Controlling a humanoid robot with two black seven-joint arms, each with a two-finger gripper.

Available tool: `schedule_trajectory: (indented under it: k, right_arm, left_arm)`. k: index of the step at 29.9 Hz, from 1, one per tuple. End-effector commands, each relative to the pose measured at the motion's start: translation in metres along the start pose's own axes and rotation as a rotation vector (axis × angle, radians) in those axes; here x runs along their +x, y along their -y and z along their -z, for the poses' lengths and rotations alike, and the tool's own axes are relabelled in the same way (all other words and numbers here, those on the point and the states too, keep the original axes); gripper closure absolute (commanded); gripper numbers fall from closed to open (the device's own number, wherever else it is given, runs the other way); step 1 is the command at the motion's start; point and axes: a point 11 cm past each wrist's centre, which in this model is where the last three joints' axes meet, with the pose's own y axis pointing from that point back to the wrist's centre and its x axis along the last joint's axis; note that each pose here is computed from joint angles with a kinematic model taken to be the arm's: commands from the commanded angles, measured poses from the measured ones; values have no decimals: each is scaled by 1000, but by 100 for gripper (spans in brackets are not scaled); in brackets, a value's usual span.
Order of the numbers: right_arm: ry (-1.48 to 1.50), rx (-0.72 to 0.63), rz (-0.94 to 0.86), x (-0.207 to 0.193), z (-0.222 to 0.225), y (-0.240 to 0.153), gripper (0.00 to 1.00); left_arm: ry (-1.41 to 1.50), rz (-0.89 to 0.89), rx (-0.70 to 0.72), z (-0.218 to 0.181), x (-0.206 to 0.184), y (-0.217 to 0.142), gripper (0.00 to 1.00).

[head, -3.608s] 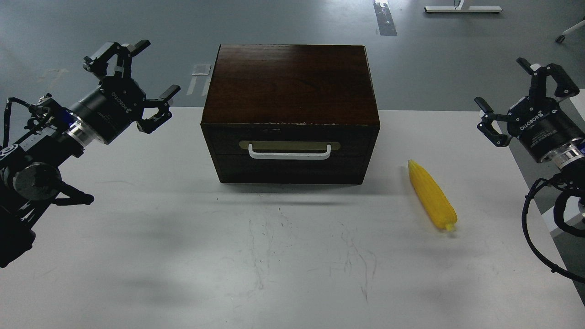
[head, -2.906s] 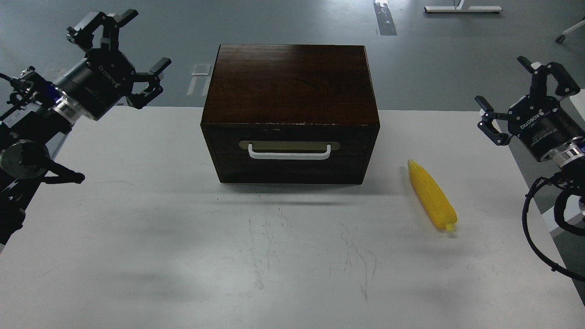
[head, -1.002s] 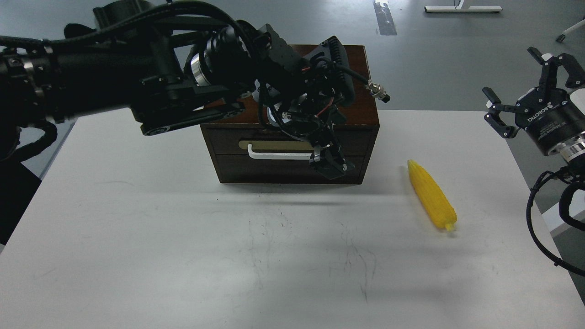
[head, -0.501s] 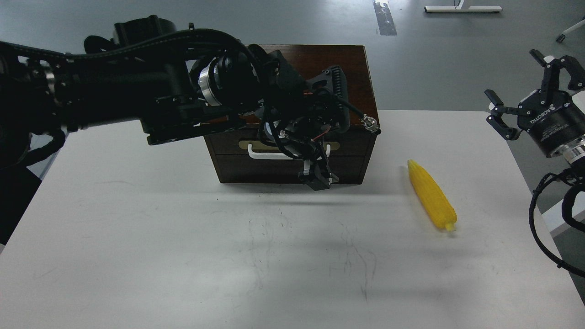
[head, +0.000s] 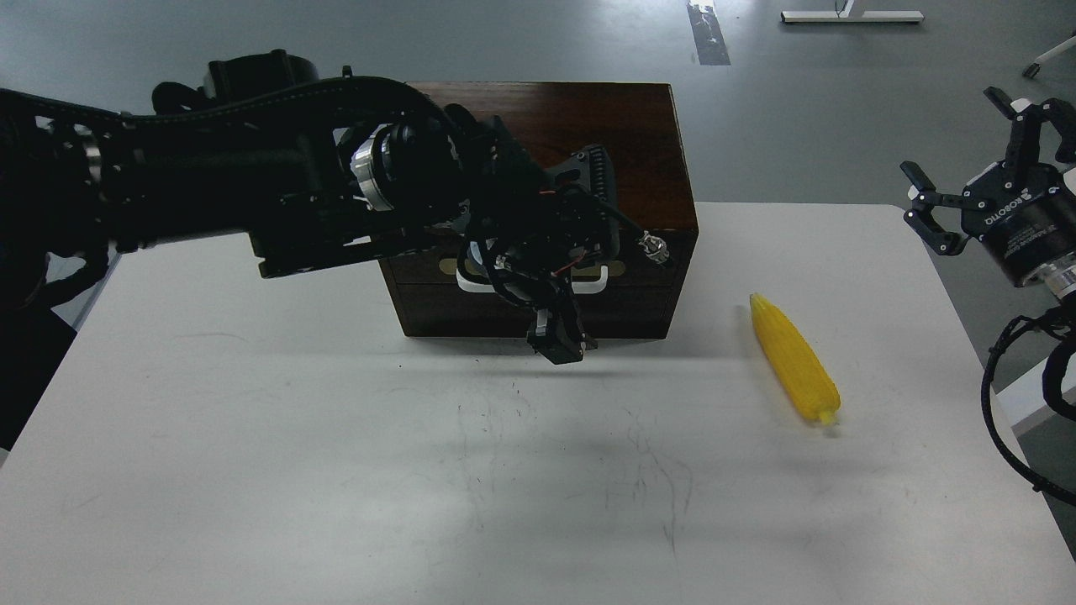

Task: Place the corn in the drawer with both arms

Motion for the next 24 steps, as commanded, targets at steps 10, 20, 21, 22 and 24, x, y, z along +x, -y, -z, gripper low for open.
schedule_trajectory:
  k: [10, 20, 21, 22, 24]
  right_arm:
    - [1, -3, -2, 1, -1, -1, 0]
    - [1, -5, -4, 1, -2, -2, 0]
    - [1, -5, -4, 1, -2, -2, 0]
    - [2, -6, -5, 1, -3, -2, 0]
    - [2, -8, -6, 2, -3, -3, 0]
  left_arm:
    - [-11, 4, -2, 1, -5, 1, 2]
    - [-40, 11, -16, -2, -17, 8, 2]
    - [-43, 13, -16, -1, -18, 8, 2]
    - [-43, 14, -14, -1, -19, 8, 2]
    - [-48, 14, -16, -1, -20, 9, 2]
